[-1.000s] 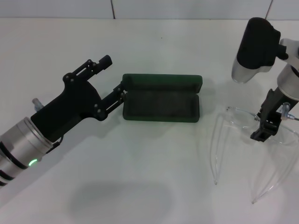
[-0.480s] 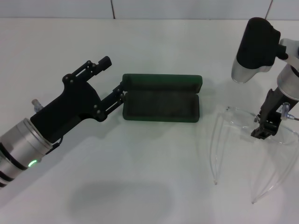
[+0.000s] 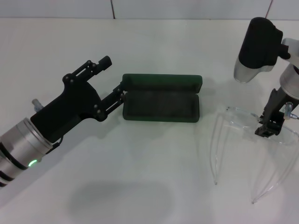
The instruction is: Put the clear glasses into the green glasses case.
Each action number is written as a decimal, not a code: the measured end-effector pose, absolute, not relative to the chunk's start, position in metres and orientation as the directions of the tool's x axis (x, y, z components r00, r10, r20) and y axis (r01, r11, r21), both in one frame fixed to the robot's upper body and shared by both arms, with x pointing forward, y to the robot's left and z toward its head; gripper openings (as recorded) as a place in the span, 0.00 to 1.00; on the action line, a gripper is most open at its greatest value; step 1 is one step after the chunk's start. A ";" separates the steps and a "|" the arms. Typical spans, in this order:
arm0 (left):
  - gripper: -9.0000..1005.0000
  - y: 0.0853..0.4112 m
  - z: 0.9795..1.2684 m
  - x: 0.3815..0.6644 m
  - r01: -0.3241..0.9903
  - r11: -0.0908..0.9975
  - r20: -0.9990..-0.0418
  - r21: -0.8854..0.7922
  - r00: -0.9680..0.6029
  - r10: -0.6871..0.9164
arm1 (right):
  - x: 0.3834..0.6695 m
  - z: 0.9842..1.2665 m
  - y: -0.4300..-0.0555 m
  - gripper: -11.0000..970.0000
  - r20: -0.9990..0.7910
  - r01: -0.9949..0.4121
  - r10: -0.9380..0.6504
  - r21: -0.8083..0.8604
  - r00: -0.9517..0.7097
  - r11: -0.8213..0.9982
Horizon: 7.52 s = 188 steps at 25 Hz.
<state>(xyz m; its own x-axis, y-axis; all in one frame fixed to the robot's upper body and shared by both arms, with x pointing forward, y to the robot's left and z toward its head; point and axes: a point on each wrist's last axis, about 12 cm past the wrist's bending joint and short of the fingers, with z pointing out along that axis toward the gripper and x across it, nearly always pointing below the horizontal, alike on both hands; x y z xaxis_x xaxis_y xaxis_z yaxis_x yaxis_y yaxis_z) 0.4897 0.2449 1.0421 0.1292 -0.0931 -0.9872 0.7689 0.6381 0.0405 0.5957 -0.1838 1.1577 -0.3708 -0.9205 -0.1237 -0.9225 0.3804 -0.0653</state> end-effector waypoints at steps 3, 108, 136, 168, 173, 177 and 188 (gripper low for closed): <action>0.65 0.245 1.042 0.490 0.769 0.638 -0.987 0.041 0.130 -0.093 | 0.596 1.158 -0.184 0.29 -0.124 -0.922 -0.920 -0.065 -0.372 0.382; 0.64 0.183 1.087 0.506 0.939 0.207 -0.930 0.274 0.314 -0.193 | 0.596 1.197 -0.185 0.13 -0.960 -0.997 -0.268 -0.079 0.081 -0.016; 0.64 0.204 1.090 0.494 0.926 0.272 -0.904 0.263 0.335 -0.266 | 0.606 1.198 -0.207 0.13 -0.965 -0.979 -0.242 -0.135 0.095 0.154; 0.64 0.186 1.086 0.502 0.952 0.103 -0.941 0.289 0.302 -0.149 | 0.606 1.208 -0.189 0.13 -0.997 -0.989 0.013 -0.070 0.073 0.129; 0.64 0.188 1.087 0.503 0.951 0.107 -0.941 0.291 0.305 -0.147 | 0.605 1.202 -0.183 0.13 -0.996 -0.996 -0.084 -0.036 0.029 0.082; 0.64 0.187 1.087 0.503 0.951 0.101 -0.941 0.293 0.305 -0.146 | 0.604 1.195 -0.176 0.13 -0.989 -0.998 -0.146 -0.034 0.025 0.058; 0.64 0.189 1.088 0.505 0.950 0.103 -0.940 0.296 0.309 -0.143 | 0.603 1.190 -0.171 0.13 -0.958 -0.998 -0.282 -0.055 0.051 0.004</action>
<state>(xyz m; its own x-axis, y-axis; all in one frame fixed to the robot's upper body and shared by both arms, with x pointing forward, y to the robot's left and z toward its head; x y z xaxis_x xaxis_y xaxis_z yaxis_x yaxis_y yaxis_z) 0.5045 0.1891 1.0880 0.3087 -0.1429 -0.9404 0.9496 0.1034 0.2960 0.6033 -0.1715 1.1900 0.0512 -0.2822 -0.9580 -0.9985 0.0043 -0.0546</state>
